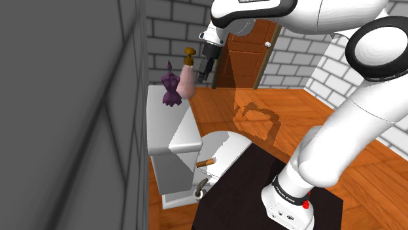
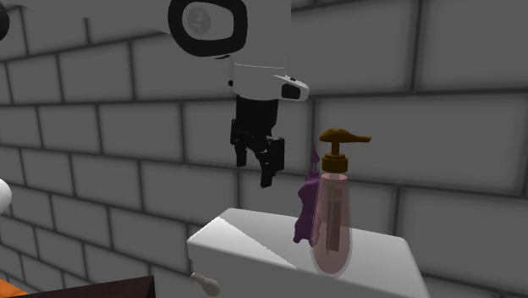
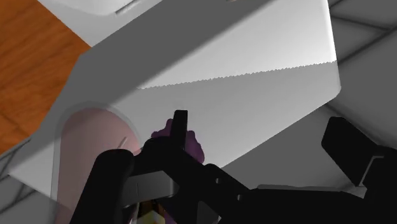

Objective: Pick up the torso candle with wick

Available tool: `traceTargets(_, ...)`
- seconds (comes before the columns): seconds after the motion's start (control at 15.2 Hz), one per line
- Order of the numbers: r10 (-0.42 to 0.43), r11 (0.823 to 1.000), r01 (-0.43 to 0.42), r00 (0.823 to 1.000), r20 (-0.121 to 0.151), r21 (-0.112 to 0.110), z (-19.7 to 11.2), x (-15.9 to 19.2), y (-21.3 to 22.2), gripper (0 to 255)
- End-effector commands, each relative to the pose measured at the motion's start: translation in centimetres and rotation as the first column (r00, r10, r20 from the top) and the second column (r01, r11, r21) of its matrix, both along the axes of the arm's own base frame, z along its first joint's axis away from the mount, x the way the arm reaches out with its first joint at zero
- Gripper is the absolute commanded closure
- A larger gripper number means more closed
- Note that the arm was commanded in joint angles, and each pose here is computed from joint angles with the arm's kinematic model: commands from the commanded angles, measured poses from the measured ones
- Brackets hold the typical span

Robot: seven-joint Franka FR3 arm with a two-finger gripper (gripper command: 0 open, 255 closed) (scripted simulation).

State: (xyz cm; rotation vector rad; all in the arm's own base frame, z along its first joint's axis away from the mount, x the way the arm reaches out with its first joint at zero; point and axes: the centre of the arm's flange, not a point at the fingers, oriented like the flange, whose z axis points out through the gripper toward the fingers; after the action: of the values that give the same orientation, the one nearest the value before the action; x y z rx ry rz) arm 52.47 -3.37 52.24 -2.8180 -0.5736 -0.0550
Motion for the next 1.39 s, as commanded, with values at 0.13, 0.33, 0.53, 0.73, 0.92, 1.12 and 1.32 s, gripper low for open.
traceTargets(0.13,0.06,0.998,-0.061,0.997,0.04,0.03,-0.7,4.9,0.0,0)
traceTargets(0.33,0.103,0.993,-0.107,0.992,0.07,0.05,-1.2,8.5,0.6,0)
traceTargets(0.53,0.145,0.986,-0.152,0.984,0.1,0.069,-1.6,12.2,1.3,0)
traceTargets(0.73,0.154,0.984,-0.163,0.982,0.107,0.073,-2.7,13.0,1.5,0)
traceTargets(0.92,0.154,0.984,-0.163,0.982,0.107,0.073,-4.3,13.0,1.5,0)
traceTargets(1.12,0.154,0.984,-0.163,0.982,0.107,0.073,-5.6,13.0,1.5,0)
traceTargets(1.32,0.154,0.984,-0.163,0.982,0.107,0.073,-5.6,13.0,1.5,255)
